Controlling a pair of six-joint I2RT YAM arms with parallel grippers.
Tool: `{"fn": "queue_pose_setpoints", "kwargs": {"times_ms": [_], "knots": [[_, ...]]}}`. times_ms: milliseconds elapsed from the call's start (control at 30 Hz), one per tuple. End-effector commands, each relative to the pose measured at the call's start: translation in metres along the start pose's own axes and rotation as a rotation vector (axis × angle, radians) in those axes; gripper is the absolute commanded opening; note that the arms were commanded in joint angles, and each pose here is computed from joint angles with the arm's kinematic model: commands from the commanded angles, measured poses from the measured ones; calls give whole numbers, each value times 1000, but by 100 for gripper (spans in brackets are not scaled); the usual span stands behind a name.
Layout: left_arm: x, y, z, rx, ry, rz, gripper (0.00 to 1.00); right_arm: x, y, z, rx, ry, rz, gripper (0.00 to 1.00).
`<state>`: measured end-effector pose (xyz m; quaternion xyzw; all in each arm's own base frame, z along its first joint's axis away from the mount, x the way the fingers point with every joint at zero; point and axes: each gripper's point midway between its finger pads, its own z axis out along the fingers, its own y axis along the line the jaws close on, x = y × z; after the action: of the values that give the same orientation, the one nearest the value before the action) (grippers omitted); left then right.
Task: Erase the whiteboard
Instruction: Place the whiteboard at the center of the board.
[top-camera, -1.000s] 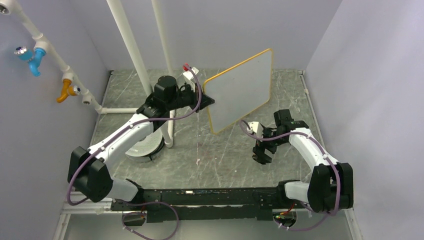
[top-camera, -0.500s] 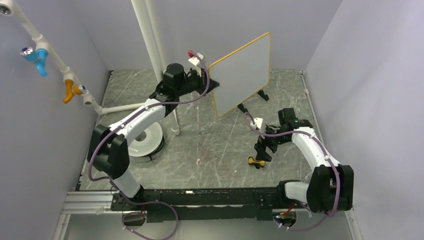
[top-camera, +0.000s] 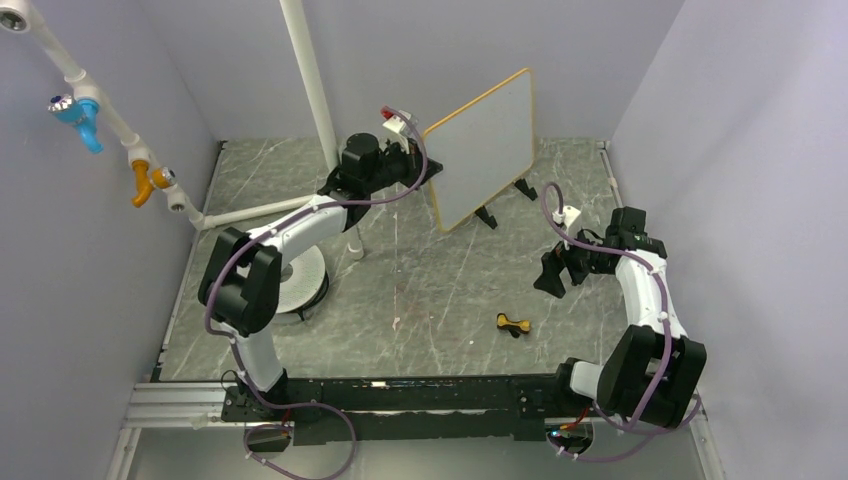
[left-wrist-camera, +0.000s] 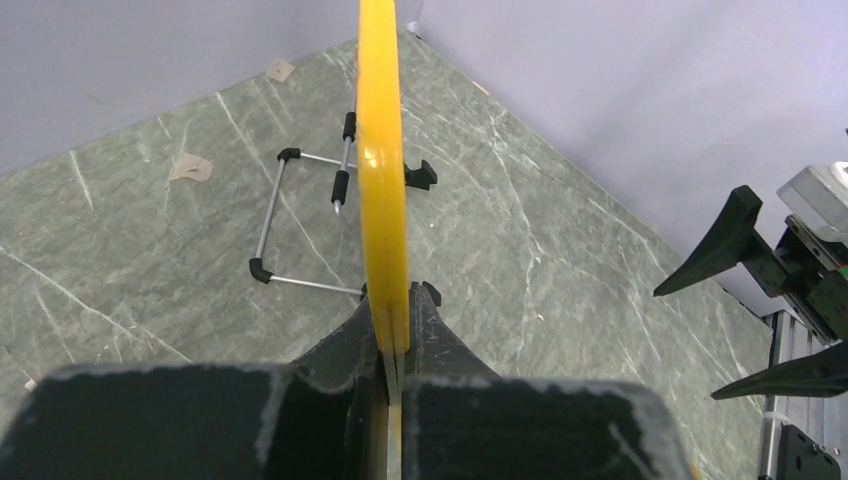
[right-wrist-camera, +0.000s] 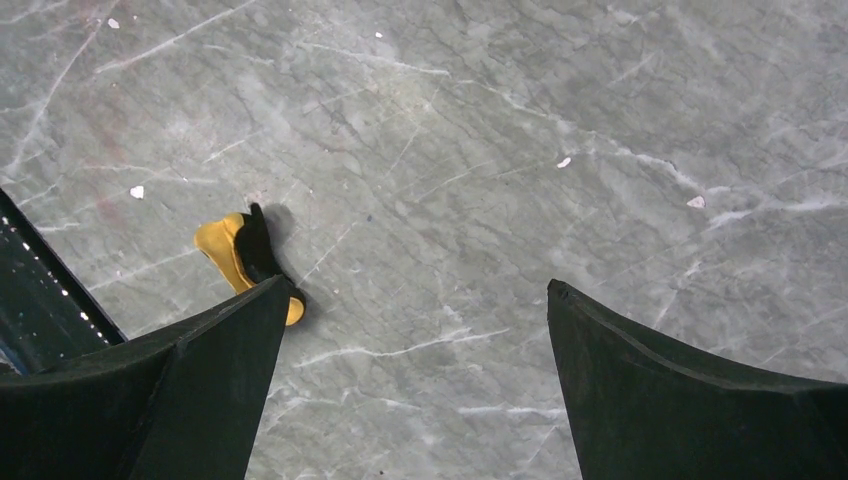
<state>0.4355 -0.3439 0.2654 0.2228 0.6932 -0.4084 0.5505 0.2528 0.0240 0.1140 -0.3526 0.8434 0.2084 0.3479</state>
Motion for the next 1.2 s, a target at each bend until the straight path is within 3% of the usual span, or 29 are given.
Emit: {"fn": "queue_pose_setpoints", "kwargs": {"times_ms": [0,267,1067,1167], "knots": [[-98,-32,4,101,-312,115,0,-17,-1,-1,-15,-67,-16,100],[-79,-48,4,183,-295,115,0,-13,1,-1,-19,-63,-13,100],[-22,-20,29,146,-142,88,0,-10,3,-2,-30,-64,-13,100],[-15,-17,26,129,-133,67,10,-10,4,-2,-30,-65,-15,100]]}}
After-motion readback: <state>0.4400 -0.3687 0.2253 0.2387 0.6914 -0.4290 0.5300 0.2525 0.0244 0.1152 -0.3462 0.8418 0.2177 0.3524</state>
